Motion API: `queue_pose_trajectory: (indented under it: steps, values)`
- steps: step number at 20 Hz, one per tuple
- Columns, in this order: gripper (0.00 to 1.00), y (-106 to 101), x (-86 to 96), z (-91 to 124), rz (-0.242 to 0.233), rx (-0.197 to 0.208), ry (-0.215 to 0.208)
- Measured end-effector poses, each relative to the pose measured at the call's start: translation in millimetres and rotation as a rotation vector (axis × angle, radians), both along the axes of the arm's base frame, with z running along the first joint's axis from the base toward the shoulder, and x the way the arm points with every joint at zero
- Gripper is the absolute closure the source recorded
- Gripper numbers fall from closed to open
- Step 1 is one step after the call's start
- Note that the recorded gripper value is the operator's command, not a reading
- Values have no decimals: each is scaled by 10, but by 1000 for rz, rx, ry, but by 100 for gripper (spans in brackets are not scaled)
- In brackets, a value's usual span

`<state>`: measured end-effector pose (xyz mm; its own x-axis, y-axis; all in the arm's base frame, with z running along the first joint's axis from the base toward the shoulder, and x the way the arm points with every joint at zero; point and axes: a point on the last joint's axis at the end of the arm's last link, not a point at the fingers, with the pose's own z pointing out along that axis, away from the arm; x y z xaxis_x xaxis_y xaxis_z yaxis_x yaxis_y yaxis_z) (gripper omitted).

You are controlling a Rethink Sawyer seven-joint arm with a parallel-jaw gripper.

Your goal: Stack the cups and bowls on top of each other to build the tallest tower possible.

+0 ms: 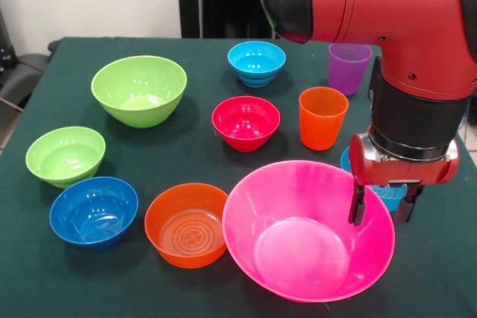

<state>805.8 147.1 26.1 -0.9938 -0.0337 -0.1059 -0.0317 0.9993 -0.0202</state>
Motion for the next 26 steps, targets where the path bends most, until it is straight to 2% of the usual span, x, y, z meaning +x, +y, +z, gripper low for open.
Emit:
queue_pose_trajectory:
  steps: [5, 16, 26]
  values:
    - [0, 2, -52, -44, -5, 4, 15]
    - [0, 18, -77, -35, -4, 5, 20]
    - [0, 116, -99, -42, 1, 6, 21]
